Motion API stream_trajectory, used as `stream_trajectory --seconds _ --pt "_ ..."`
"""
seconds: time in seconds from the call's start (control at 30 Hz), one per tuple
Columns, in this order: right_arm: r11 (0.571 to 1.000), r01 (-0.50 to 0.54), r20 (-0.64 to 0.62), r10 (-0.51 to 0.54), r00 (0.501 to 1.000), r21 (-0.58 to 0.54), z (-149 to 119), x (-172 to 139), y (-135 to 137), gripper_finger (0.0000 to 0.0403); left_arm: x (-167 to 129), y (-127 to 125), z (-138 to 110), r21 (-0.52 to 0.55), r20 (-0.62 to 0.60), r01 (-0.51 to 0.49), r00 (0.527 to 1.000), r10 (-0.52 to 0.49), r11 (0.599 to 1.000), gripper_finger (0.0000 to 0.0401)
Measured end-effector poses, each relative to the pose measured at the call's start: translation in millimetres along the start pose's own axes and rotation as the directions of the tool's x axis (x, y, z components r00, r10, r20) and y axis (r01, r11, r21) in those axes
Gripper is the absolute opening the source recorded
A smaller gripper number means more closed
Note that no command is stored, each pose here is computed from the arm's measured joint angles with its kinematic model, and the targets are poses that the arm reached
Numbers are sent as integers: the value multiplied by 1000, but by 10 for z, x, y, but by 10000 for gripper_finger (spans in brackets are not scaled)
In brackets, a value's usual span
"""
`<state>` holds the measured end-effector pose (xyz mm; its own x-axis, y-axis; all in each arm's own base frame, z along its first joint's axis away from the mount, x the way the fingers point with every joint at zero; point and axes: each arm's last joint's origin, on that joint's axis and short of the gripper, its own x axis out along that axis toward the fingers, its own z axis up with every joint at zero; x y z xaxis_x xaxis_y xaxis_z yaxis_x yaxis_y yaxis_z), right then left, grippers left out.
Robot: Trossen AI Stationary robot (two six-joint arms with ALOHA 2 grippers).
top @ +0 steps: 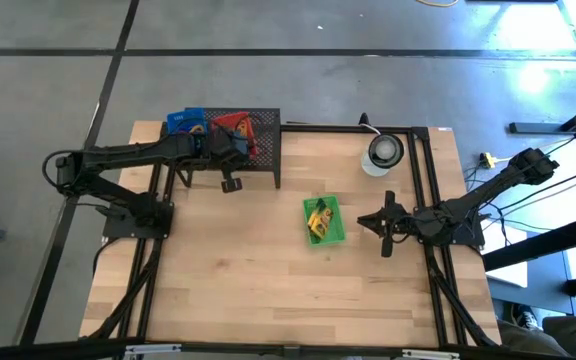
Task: Pick & Place Office Desk Supplies
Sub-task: Put the red bin with rubber bands on the shelf
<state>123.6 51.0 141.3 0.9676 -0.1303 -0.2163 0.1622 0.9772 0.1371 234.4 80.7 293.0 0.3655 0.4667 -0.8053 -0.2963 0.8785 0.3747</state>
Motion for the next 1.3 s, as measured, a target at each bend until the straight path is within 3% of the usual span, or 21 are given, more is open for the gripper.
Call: stream_trajectory --seconds 0.4,0.77,0.93,1.1,1.3 --pt "1000 0 0 0 1000 0 0 0 0 41 -14 13 -23 -10 -36 -53 998 52 999 79" --pt "1000 0 0 0 1000 0 0 0 0 41 -263 119 179 -55 70 -30 997 34 998 89" --pt "1000 0 0 0 1000 0 0 0 0 41 -352 124 250 -183 117 -12 992 34 983 90" --pt "1000 0 0 0 1000 0 0 0 0 41 -380 99 317 -379 181 36 983 35 925 101" --pt "1000 0 0 0 1000 0 0 0 0 41 -388 82 324 -410 188 50 982 30 911 141"
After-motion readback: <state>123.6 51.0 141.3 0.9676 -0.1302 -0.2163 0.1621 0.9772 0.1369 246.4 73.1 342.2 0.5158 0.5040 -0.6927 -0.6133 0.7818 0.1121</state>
